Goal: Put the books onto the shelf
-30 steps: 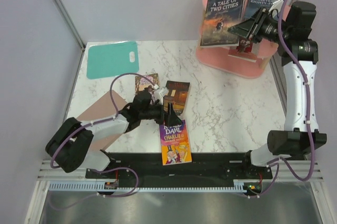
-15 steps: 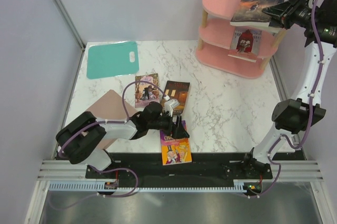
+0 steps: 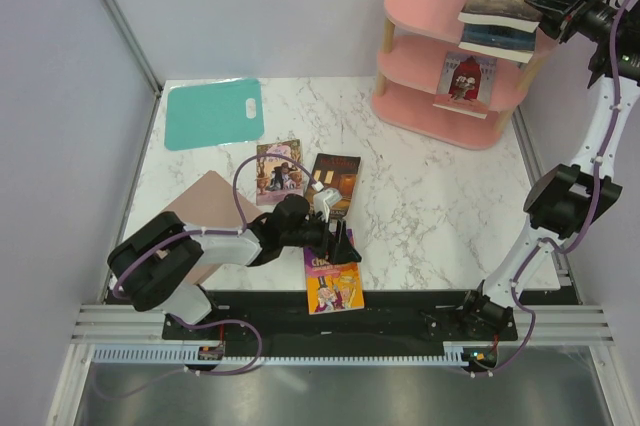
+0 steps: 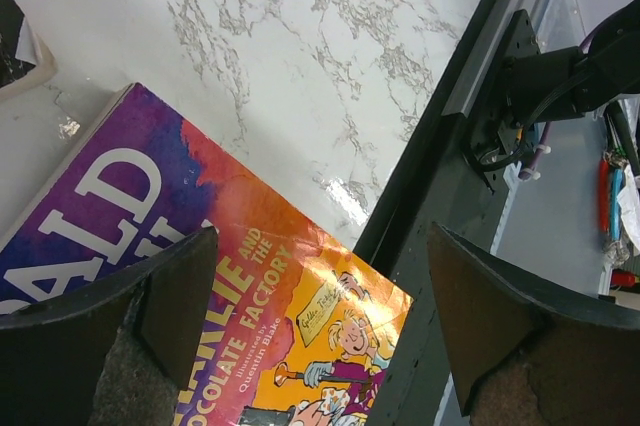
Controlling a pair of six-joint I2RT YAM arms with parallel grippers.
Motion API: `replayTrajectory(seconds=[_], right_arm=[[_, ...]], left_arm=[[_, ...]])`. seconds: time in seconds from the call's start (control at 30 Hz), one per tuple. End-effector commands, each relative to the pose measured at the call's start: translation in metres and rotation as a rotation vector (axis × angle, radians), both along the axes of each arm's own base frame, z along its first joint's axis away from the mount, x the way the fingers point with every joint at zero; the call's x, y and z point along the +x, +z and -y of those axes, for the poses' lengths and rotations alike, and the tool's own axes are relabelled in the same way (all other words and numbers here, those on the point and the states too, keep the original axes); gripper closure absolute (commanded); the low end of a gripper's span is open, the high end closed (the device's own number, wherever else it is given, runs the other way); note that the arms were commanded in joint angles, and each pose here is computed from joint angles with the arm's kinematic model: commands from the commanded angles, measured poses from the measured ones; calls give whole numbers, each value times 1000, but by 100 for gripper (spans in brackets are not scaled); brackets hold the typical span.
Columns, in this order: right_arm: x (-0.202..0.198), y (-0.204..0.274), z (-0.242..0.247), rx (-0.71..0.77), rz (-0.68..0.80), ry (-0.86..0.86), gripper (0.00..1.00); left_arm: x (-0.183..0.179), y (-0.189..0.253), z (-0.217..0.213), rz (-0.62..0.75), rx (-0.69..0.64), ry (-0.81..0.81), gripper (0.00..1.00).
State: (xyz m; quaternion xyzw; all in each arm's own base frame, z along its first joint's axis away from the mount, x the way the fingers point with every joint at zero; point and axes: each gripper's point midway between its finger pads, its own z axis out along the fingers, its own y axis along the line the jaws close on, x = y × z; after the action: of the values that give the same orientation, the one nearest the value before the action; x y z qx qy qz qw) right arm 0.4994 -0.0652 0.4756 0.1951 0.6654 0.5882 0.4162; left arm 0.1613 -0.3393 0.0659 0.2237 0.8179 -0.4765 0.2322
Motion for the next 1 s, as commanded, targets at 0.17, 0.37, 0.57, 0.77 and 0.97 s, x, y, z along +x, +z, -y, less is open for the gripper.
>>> replayTrajectory(seconds=[0.17,0.37,0.57,0.77,0.97], right_arm=[[-32,44,-11,-72,158,68,100],[-22,27,-4,-39,105,67,100],[-17,14,11,-31,70,35,100],[-12,-18,13,-168,43,-40,100],[-20,-47,-7,-401,25,-76,100]], left_arm=[[7,6,10,42,-24,1,10],[7,5,11,38,-23,-1,10],[6,5,11,40,-22,-2,10],[6,5,11,38,-22,-3,10],[6,3,12,31,-19,-10,10]])
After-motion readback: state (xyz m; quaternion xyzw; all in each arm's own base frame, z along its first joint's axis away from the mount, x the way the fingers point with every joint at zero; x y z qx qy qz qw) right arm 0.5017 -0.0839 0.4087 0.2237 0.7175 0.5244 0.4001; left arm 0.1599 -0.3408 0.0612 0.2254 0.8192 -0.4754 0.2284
